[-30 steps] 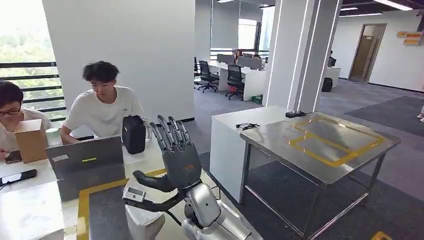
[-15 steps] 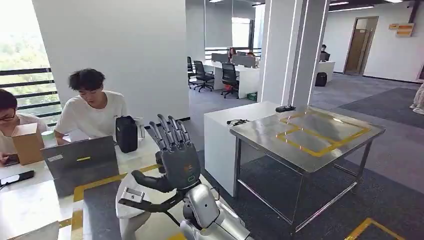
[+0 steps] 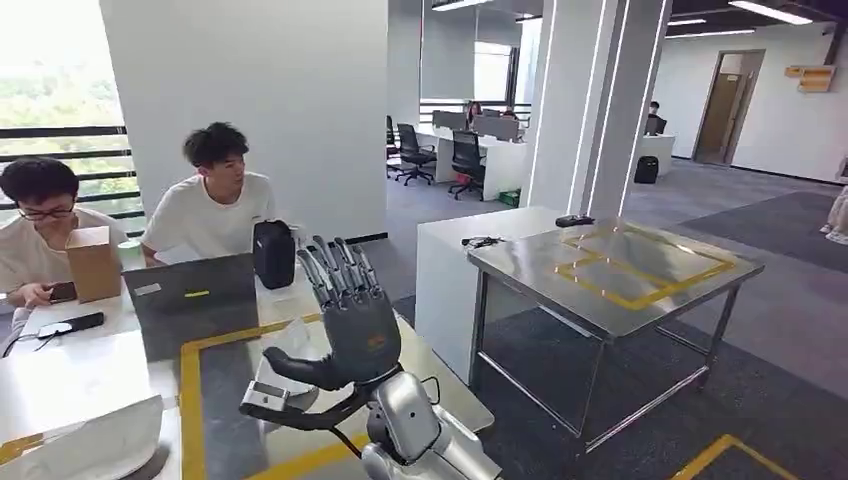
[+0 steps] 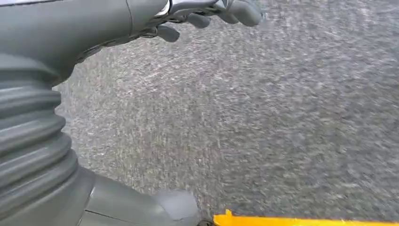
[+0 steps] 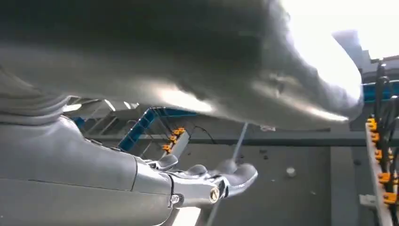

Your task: Take the parts from the cabinet and place them on the table.

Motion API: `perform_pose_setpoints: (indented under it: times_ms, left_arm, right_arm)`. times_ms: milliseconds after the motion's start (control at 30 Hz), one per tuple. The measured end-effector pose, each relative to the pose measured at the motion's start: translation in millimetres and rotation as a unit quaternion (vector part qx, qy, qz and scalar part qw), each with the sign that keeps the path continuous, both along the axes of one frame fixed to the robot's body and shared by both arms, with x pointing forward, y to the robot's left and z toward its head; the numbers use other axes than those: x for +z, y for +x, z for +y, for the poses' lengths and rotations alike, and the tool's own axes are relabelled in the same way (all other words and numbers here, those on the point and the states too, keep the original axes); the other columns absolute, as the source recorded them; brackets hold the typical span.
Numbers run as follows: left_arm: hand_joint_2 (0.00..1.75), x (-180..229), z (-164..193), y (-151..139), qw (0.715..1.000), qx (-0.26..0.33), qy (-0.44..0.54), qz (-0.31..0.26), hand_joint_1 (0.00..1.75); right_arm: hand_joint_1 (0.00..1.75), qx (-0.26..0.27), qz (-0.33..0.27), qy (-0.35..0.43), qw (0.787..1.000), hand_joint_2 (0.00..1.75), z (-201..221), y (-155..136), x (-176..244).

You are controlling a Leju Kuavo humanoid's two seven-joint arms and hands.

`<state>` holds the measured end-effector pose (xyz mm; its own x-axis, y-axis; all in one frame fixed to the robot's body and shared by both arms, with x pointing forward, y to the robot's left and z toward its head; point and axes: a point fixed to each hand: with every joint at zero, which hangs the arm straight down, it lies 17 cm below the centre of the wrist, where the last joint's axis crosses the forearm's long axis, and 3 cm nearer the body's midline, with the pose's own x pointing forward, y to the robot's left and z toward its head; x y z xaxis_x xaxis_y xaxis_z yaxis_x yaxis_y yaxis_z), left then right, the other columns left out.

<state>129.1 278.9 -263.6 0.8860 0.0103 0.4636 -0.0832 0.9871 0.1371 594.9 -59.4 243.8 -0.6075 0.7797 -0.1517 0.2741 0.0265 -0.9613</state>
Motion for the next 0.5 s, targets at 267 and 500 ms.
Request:
perform_pose_setpoints:
  times_ms: [267, 500]
  left_arm:
    - [1.75, 0, -6, 0, 1.0, 0.0, -0.004, 0.0, 0.0]
    - [1.75, 0, -4, 0, 1.0, 0.006, -0.003, -0.002, 0.0]
  right_arm:
    - [0.0, 0.012, 0.046, 0.051, 0.998, 0.0, -3, 0, -2]
    - [0.0, -0.012, 0.092, 0.066, 0.993, 0.0, -10, 8, -11]
